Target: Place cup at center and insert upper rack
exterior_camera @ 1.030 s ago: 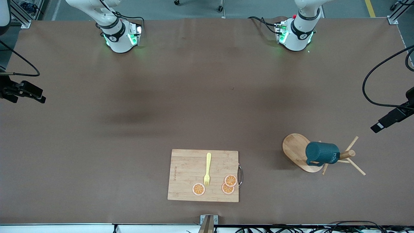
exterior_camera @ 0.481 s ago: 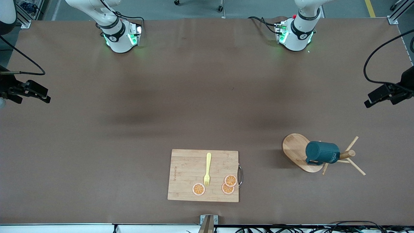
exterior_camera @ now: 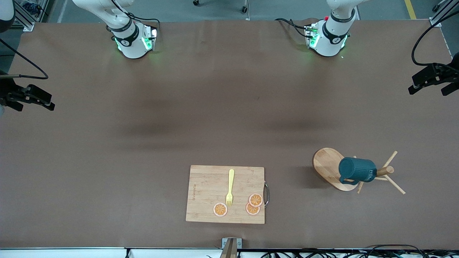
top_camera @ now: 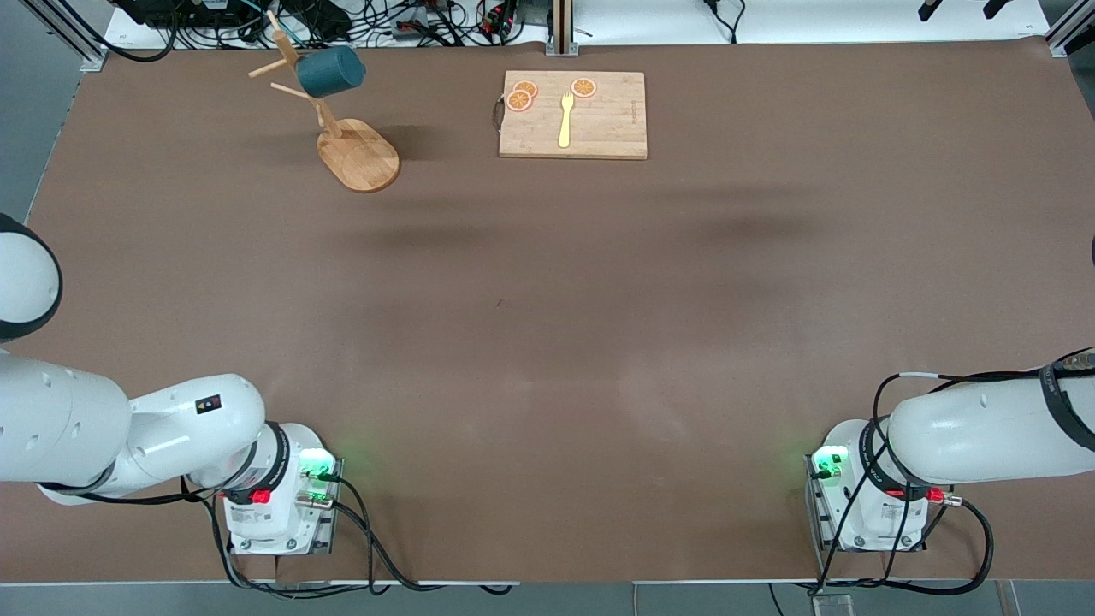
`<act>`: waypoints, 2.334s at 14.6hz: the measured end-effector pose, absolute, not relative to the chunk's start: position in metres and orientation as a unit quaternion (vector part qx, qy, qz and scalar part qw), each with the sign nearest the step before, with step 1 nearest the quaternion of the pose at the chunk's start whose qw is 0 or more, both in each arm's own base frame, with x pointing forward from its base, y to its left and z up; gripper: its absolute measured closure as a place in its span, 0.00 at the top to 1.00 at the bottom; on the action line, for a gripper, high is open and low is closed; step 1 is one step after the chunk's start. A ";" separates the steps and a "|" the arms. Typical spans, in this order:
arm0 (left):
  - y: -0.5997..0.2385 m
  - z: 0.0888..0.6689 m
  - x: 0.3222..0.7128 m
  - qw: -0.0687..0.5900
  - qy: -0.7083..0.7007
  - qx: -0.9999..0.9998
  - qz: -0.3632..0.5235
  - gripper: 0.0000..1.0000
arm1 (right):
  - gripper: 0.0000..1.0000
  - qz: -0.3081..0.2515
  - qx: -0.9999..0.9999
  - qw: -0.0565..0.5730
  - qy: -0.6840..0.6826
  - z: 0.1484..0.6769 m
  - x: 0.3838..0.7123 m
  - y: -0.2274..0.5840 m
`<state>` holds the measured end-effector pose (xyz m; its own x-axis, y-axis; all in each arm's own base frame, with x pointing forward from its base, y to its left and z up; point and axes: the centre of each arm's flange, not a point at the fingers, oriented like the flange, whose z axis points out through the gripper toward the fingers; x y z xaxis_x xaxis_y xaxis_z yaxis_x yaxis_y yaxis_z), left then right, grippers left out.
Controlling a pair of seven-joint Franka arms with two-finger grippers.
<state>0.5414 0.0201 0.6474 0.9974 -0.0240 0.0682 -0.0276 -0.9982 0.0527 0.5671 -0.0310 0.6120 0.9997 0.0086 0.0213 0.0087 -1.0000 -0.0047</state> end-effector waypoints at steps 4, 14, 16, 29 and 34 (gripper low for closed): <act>0.015 0.655 0.548 0.030 -0.020 0.998 0.044 1.00 | 1.00 -0.007 -1.000 0.003 -0.006 0.611 0.566 -0.030; 0.009 0.653 0.552 0.035 -0.028 0.998 0.043 1.00 | 1.00 -0.005 -1.000 0.003 -0.011 0.611 0.566 -0.024; 0.009 0.654 0.552 0.035 -0.028 0.998 0.044 1.00 | 1.00 -0.005 -1.000 0.003 -0.012 0.611 0.566 -0.024; 0.003 0.656 0.553 0.035 -0.036 0.998 0.047 1.00 | 1.00 -0.005 -1.000 0.003 -0.014 0.611 0.566 -0.022; 0.003 0.655 0.555 0.027 -0.037 0.998 0.049 1.00 | 1.00 -0.005 -1.000 0.003 -0.014 0.611 0.566 -0.022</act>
